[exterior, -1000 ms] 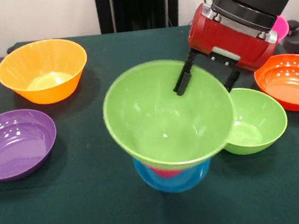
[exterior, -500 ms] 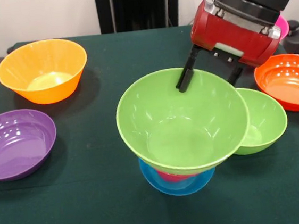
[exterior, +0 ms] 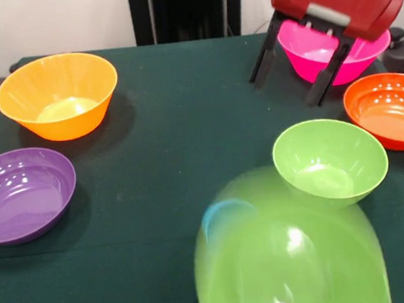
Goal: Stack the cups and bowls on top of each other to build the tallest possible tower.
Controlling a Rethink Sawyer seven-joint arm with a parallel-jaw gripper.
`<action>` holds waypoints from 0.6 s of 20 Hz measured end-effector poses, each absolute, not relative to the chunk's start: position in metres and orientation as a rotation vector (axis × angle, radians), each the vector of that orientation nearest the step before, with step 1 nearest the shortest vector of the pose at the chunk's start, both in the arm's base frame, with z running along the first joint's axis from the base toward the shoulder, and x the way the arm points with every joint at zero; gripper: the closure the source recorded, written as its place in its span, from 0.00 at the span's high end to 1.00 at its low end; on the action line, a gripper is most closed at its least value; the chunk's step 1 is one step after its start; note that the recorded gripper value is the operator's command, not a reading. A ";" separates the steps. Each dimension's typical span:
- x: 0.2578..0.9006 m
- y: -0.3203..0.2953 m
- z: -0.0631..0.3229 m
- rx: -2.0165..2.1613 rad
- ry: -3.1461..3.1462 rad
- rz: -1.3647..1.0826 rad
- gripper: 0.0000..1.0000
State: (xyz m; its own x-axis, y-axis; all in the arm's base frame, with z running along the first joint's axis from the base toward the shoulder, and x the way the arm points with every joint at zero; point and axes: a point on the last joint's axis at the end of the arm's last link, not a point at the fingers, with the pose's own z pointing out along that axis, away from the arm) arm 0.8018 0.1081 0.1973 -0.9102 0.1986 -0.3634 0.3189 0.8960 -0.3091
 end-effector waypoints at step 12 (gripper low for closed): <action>0.806 0.098 0.219 0.409 2.711 -0.510 1.00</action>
State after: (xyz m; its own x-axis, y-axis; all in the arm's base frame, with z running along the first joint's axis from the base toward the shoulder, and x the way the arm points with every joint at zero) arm 0.8059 0.0980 0.2188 -0.8966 0.2134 -0.3880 0.3399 0.8933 -0.2941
